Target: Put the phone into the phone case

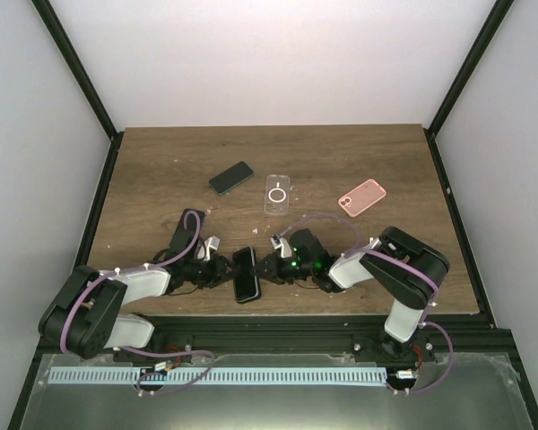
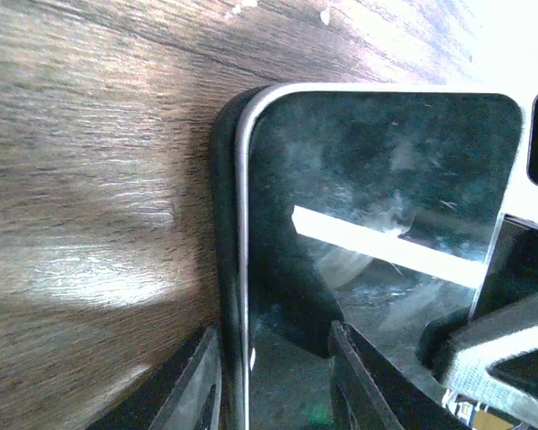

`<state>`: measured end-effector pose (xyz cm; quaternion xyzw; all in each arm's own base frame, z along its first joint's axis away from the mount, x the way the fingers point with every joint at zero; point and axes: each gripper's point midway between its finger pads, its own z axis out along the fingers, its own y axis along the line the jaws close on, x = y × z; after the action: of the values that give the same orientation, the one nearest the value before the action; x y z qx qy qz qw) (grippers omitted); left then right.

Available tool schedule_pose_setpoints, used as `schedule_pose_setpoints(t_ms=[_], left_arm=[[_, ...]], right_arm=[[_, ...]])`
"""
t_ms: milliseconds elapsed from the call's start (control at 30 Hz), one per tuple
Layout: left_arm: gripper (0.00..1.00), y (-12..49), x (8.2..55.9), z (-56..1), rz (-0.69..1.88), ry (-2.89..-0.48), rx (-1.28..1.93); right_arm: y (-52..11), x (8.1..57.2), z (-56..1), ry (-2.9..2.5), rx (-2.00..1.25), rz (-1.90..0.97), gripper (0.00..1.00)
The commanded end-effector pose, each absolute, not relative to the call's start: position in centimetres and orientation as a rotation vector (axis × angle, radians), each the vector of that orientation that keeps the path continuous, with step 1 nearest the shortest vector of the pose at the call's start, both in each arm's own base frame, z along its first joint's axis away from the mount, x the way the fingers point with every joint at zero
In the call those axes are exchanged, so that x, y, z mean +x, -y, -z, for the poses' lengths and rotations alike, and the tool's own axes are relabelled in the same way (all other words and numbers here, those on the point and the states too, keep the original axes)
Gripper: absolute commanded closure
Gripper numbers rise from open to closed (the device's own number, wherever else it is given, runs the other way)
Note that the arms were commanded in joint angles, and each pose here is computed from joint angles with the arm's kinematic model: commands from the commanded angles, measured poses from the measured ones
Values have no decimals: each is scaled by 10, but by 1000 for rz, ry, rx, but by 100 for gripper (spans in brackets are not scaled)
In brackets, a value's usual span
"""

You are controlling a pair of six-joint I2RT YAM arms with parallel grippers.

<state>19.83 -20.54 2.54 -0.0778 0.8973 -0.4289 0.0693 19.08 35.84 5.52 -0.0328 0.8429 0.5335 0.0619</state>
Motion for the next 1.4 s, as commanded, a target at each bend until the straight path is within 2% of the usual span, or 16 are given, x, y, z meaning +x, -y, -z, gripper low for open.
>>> schedule_pose_setpoints(t_ms=[0,67,333,367,467,633,733,767,833,867,1033,1067,1133,1167,1233,1367], left_arm=[[64,205,191,-20,1276,-2738,-219],[65,205,191,-19,1273,-2743,-226],[64,202,188,-15,1254,-2758,-226],[64,202,187,-15,1256,-2759,-222],[61,202,187,-16,1255,-2755,-225],[57,205,193,-26,1263,-2728,-204],[57,204,195,-28,1246,-2729,-197],[57,205,195,-29,1253,-2727,-193],[58,205,195,-29,1256,-2728,-192],[59,205,196,-29,1255,-2728,-194],[62,207,195,-29,1268,-2734,-194],[62,208,196,-31,1273,-2736,-188],[62,210,198,-39,1283,-2726,-168],[62,211,199,-44,1287,-2713,-152],[58,212,204,-60,1288,-2676,-113],[44,214,210,-96,1299,-2596,-56]], right_arm=[[-374,188,-81,-2457,-212,-1702,68],[-374,186,-91,-2419,-219,-1743,62],[-377,184,-99,-2392,-220,-1805,53],[-377,185,-97,-2398,-212,-1809,56],[-375,184,-94,-2396,-187,-1819,79],[-374,185,-85,-2438,-174,-1772,98],[-373,186,-83,-2440,-164,-1763,99],[-373,186,-83,-2440,-164,-1760,97],[-373,187,-81,-2458,-163,-1742,81],[-373,188,-80,-2465,-162,-1731,77],[-375,191,-73,-2503,-185,-1669,68],[-375,193,-72,-2513,-195,-1642,71],[-374,198,-72,-2519,-205,-1584,87],[-373,200,-75,-2506,-211,-1572,91],[-369,205,-86,-2463,-212,-1567,94],[-357,214,-117,-2362,-214,-1539,96]])
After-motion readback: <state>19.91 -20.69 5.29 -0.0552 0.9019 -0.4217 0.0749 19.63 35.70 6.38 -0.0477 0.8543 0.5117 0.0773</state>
